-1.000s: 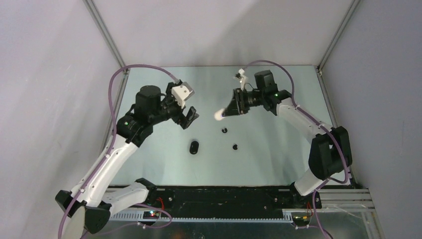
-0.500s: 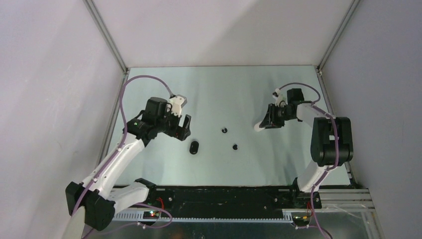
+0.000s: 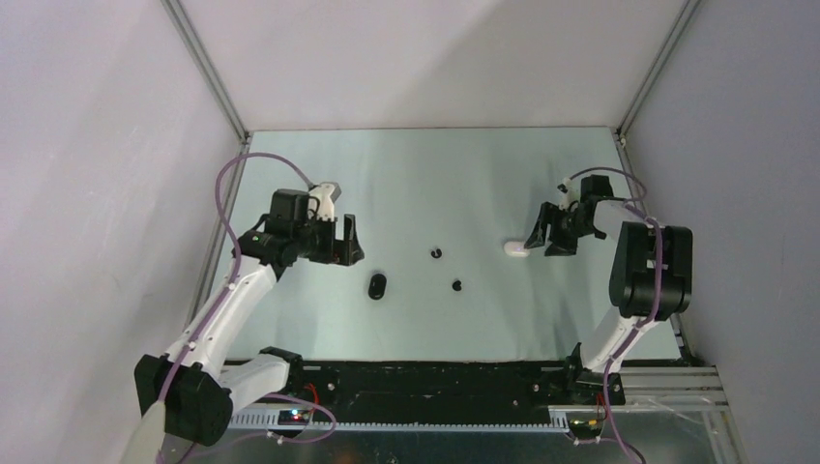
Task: Insert the wireless bluetooth earbuds into the charging case
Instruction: Place the charging case with the earbuds at the center of the board, then move the charging case to the center of the board, then pick up the charging case from the center of the board.
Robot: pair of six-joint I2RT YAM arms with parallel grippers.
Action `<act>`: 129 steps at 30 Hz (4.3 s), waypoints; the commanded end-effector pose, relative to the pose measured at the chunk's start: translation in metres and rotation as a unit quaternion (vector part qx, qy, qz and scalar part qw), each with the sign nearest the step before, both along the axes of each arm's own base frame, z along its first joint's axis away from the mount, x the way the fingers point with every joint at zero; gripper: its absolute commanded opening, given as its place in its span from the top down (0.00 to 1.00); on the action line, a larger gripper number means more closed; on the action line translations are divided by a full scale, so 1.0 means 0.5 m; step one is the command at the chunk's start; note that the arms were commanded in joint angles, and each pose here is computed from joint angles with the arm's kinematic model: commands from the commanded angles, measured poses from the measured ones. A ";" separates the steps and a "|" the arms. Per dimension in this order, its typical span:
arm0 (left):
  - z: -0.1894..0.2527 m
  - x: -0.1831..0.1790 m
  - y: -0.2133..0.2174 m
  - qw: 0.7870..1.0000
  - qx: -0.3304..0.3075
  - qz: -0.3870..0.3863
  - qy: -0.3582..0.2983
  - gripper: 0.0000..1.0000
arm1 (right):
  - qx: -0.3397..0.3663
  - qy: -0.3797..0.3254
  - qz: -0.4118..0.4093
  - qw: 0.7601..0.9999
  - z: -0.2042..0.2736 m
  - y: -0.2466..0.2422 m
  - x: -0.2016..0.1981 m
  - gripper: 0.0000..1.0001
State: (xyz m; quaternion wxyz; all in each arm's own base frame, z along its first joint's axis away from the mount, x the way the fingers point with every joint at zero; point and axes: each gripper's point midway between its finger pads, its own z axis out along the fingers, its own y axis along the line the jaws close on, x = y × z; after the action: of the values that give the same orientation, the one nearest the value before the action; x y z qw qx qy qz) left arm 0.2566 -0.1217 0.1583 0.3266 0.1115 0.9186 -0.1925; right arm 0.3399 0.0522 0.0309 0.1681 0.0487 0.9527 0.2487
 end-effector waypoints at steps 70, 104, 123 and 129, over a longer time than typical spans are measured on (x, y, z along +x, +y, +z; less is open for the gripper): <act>0.085 0.077 0.063 0.992 -0.052 0.113 -0.030 0.24 | -0.100 -0.194 0.331 0.918 0.165 0.586 -0.189 0.46; 0.070 0.018 0.077 0.982 -0.114 0.148 -0.022 0.24 | -0.182 -0.138 0.308 0.924 0.014 0.692 -0.207 0.40; 0.053 0.036 0.068 0.982 -0.124 0.145 -0.005 0.25 | -0.184 -0.152 0.362 0.901 -0.026 0.693 -0.199 0.55; 0.036 0.038 0.067 0.982 -0.121 0.142 0.005 0.25 | -0.195 -0.220 0.431 0.853 -0.009 0.691 -0.187 0.99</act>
State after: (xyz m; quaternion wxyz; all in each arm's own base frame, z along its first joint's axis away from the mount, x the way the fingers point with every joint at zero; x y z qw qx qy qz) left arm 0.2699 -0.0855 0.1723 0.3501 -0.0635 0.9029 -0.2412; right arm 0.2378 0.3965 0.0219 0.2191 -0.3925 0.8855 0.1178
